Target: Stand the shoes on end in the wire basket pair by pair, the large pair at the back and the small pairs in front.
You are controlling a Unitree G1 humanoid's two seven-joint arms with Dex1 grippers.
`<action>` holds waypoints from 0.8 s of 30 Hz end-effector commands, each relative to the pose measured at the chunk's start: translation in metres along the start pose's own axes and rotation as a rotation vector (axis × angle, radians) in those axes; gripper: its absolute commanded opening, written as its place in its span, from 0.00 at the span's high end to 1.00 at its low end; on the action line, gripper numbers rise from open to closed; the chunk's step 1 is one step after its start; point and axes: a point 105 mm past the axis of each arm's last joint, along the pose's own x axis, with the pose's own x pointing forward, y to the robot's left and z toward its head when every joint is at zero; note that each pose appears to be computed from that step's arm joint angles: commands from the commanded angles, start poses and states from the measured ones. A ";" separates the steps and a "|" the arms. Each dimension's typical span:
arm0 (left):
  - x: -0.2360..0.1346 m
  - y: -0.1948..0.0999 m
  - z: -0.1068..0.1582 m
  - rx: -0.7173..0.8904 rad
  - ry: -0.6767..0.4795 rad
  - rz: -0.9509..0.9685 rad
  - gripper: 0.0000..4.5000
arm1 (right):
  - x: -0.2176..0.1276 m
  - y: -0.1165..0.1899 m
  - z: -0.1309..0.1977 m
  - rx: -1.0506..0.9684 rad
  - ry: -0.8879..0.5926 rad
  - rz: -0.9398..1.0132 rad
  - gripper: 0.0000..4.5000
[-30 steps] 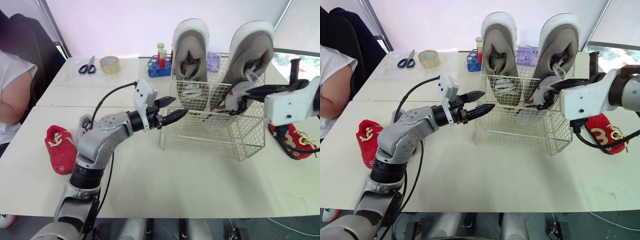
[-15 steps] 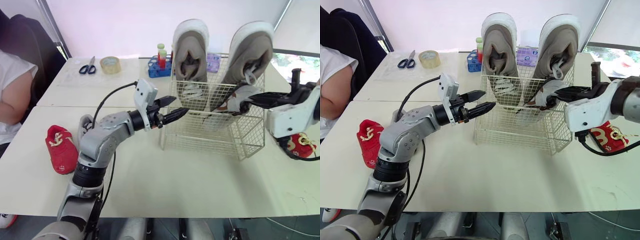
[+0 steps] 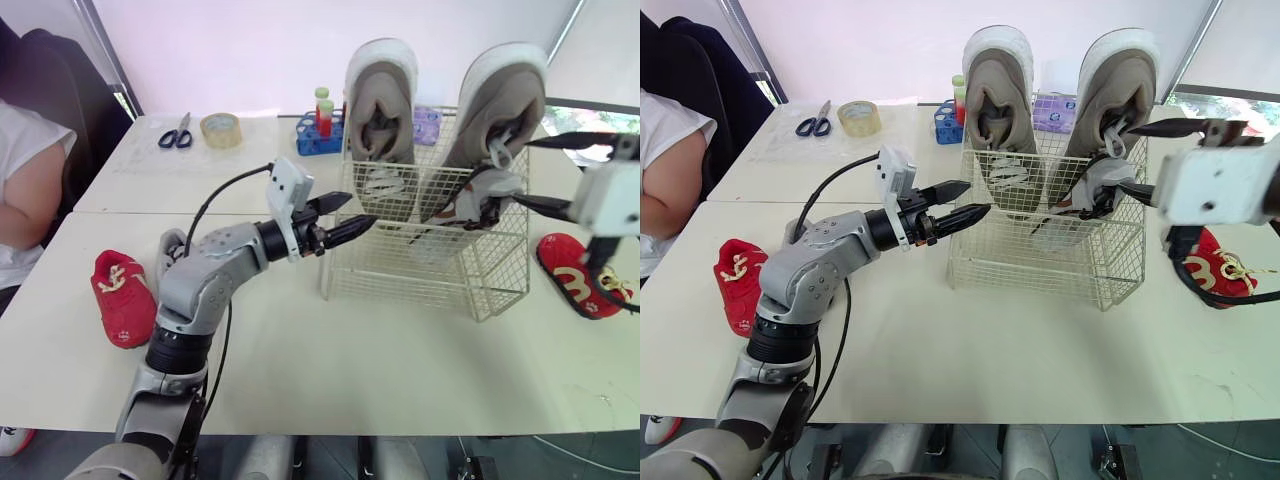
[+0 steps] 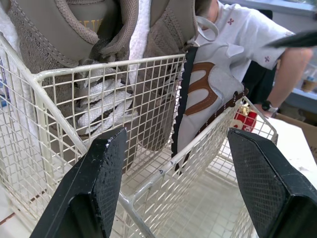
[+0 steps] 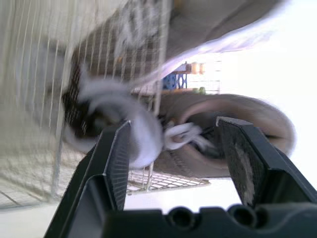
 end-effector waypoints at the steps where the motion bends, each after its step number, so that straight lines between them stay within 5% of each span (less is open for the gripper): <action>1: -0.003 0.006 0.000 -0.034 0.004 -0.004 0.27 | -0.034 -0.018 0.025 0.340 -0.056 -0.017 0.35; 3: -0.009 0.010 0.007 -0.057 -0.016 0.000 0.27 | -0.052 -0.037 0.038 0.574 -0.155 -0.071 0.35; 6: -0.018 0.011 0.027 -0.098 -0.067 -0.007 0.10 | -0.070 -0.059 0.044 0.790 -0.349 -0.132 0.22; 8: -0.027 0.016 0.042 -0.083 -0.098 0.041 0.00 | -0.061 -0.048 0.050 0.893 -0.470 -0.044 0.03; 14: -0.076 0.040 0.083 -0.049 -0.095 0.303 0.00 | -0.001 0.001 0.062 1.060 -0.615 0.279 0.01; 24: -0.178 0.092 0.055 -0.036 0.462 0.844 0.00 | 0.056 0.023 0.071 0.885 -0.716 0.440 0.01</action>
